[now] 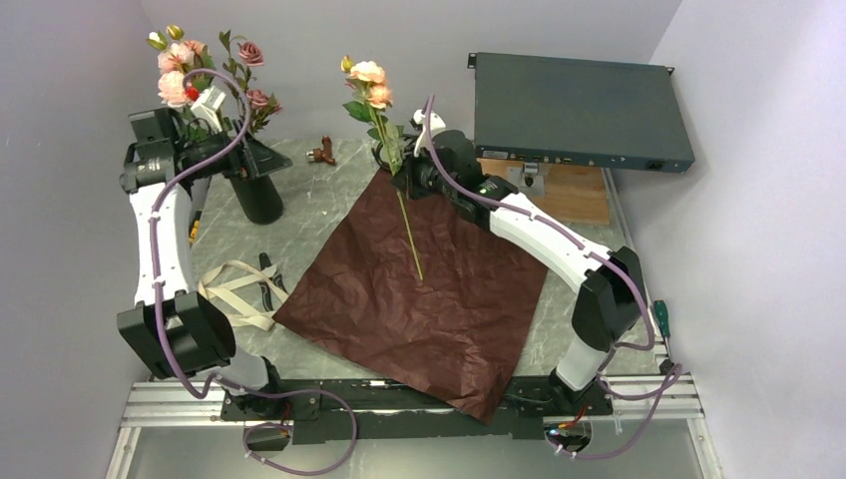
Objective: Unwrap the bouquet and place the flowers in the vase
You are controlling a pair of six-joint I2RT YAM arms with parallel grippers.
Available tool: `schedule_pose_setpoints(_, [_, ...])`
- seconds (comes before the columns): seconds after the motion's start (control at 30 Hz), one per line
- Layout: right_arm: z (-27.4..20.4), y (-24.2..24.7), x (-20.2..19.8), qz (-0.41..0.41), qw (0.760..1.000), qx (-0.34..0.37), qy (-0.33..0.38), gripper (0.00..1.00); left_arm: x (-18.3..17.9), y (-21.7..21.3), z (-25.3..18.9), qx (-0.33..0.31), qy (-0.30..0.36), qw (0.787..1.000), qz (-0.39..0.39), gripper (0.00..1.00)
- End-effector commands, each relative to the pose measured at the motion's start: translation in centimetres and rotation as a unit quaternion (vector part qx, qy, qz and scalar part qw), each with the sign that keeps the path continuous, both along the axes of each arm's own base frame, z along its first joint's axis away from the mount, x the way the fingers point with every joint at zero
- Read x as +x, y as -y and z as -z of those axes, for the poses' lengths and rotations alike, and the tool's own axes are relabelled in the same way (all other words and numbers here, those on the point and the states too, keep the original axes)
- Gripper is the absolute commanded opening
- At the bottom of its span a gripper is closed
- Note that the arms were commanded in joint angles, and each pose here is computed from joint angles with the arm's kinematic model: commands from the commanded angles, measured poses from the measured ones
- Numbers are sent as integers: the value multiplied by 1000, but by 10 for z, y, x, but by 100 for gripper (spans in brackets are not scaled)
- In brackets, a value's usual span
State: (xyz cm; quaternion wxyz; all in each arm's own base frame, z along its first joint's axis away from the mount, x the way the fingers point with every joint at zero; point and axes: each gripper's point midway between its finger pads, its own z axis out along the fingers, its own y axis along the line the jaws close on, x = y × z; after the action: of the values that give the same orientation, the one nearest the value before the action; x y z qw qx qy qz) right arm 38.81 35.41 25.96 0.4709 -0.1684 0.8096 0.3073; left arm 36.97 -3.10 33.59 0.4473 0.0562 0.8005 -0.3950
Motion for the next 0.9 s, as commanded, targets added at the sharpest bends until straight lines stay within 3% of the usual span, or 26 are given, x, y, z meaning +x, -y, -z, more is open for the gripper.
schedule_pose_setpoints(0.0, [-55,-8,-14,-50,994,64,78,0,-10,46,-25,-31,46,993,106,85])
schedule_pose_setpoints(0.27, [-74,-14,-44,-122,980,99,123,0,-19,107,-35,-98,38,970,220,84])
schedule_pose_setpoints(0.5, [-76,-18,-68,-172,968,97,154,0,-28,140,-27,-107,23,953,282,80])
schedule_pose_setpoints(0.87, [-71,-27,-89,-211,958,84,174,0,-35,173,-24,-109,24,941,319,61])
